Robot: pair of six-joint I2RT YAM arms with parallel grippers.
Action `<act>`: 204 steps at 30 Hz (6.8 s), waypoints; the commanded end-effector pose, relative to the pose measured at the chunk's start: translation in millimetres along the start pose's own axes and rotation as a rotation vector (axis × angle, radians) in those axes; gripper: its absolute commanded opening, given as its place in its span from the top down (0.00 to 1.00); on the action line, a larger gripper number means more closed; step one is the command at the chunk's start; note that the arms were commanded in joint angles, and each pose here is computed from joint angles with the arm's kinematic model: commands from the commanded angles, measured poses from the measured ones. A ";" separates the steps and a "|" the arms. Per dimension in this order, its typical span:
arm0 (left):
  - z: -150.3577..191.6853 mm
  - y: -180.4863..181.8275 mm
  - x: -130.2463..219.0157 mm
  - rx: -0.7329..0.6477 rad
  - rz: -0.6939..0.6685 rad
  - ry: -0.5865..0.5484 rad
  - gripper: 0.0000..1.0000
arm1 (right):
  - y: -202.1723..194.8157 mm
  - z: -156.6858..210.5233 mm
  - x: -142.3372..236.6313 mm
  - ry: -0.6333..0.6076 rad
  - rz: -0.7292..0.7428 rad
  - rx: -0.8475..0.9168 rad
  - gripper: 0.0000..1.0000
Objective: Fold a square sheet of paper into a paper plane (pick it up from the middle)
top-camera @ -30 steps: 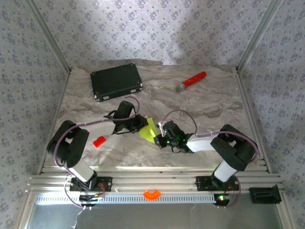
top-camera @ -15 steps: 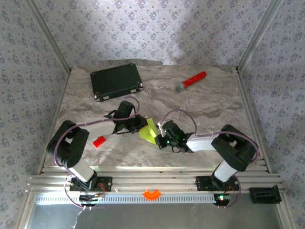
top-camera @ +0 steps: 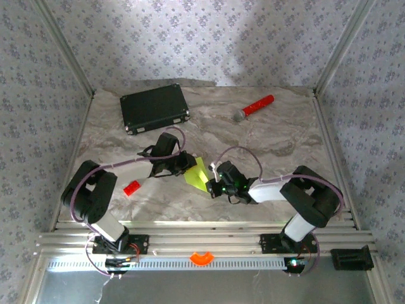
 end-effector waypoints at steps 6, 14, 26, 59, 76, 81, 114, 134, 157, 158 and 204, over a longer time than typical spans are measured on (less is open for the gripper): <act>4.5 -9.9 11.5 -0.052 0.026 -0.026 0.45 | -0.6 5.3 -0.1 -0.010 0.008 -0.021 0.91; -5.7 -4.7 15.0 0.017 -0.050 -0.085 0.20 | 1.4 3.4 1.1 -0.026 0.008 0.030 0.90; -14.3 8.1 -3.1 0.090 -0.166 -0.029 0.33 | 14.8 3.4 1.4 -0.029 0.064 0.246 0.88; -7.2 5.2 4.4 0.095 -0.123 -0.021 0.97 | 43.4 0.5 7.3 0.076 0.375 0.645 0.74; -7.8 6.8 3.2 0.094 -0.130 -0.021 0.97 | 43.3 6.3 10.8 0.044 0.364 0.570 0.81; -7.2 8.2 2.9 0.094 -0.136 -0.019 0.97 | 43.9 6.4 10.5 0.030 0.355 0.558 0.81; -7.8 7.8 1.9 0.093 -0.139 -0.016 0.97 | 41.7 4.7 7.6 0.011 0.337 0.527 0.88; -13.9 7.4 18.0 0.088 -0.163 -0.091 0.47 | 31.4 5.8 0.0 0.042 0.158 0.279 1.00; -8.9 11.5 33.8 0.056 -0.078 -0.102 0.75 | 1.6 0.6 -14.4 0.072 -0.031 -0.088 1.00; -8.7 10.9 32.2 0.053 -0.069 -0.093 0.77 | 1.0 1.5 -15.4 0.076 -0.034 -0.097 1.00; -10.1 16.9 -15.3 0.024 -0.063 0.005 0.93 | 3.3 0.7 -18.1 0.078 -0.115 -0.197 0.93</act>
Point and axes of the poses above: each hand's point on the last joint's axis, 136 mm out from that joint toward the fingers, its own x axis back along the fingers, its own y axis along the line the jaws close on, z = x × y, the point moved 8 cm from there along x, back along the fingers, and after that the axes turned 10 degrees about x, right-handed, at the moved point
